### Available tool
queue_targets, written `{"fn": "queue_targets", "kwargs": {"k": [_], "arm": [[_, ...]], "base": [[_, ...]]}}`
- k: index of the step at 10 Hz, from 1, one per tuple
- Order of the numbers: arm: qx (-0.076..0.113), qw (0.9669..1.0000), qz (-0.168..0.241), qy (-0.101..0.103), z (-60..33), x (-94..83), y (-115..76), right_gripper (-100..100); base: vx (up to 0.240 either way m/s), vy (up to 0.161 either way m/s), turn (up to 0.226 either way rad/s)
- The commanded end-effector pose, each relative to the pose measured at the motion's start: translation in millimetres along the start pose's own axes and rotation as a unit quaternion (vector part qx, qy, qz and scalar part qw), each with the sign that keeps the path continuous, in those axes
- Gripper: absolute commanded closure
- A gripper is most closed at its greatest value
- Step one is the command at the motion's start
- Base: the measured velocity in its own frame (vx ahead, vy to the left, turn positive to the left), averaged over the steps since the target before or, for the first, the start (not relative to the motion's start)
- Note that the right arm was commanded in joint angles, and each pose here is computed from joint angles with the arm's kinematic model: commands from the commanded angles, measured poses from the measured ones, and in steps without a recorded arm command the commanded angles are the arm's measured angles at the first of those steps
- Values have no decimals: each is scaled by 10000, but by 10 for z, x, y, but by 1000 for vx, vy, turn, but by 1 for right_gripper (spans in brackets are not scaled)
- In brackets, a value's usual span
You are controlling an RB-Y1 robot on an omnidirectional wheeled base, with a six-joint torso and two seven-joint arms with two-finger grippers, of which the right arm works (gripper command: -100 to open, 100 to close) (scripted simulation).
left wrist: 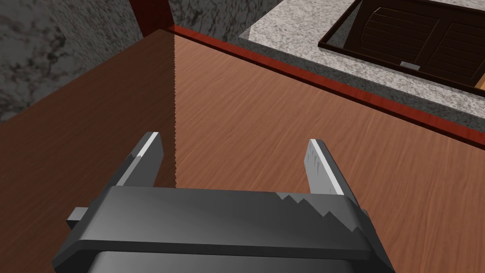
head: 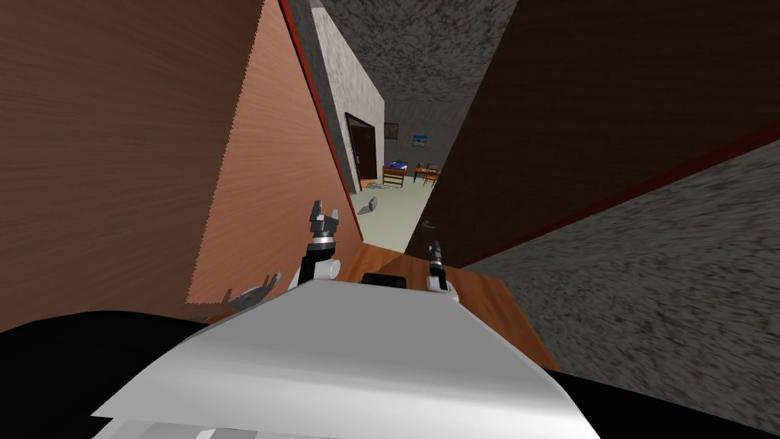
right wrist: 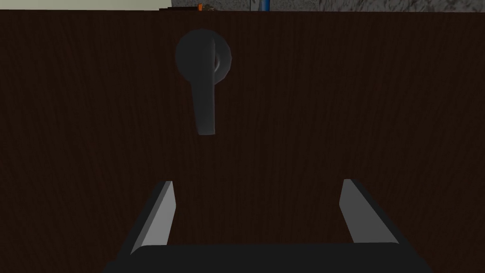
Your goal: Pull the door open
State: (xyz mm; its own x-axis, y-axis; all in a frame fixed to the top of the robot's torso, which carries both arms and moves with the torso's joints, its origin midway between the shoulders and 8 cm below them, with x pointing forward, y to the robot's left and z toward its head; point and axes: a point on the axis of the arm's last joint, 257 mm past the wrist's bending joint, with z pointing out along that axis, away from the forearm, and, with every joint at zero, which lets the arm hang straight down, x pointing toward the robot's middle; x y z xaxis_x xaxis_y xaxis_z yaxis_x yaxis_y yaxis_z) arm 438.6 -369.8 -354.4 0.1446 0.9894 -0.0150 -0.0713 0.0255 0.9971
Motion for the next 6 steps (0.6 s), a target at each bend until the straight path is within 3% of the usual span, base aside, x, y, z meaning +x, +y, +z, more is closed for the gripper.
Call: {"fn": "queue_targets", "kwargs": {"k": [1,6], "arm": [[60,10000,11,-29,-16,-29,-63,-100],[318,9994,58,-155,-96,-165,-316,-100]], "base": [[78,-16,31],[108,-15,38]]}}
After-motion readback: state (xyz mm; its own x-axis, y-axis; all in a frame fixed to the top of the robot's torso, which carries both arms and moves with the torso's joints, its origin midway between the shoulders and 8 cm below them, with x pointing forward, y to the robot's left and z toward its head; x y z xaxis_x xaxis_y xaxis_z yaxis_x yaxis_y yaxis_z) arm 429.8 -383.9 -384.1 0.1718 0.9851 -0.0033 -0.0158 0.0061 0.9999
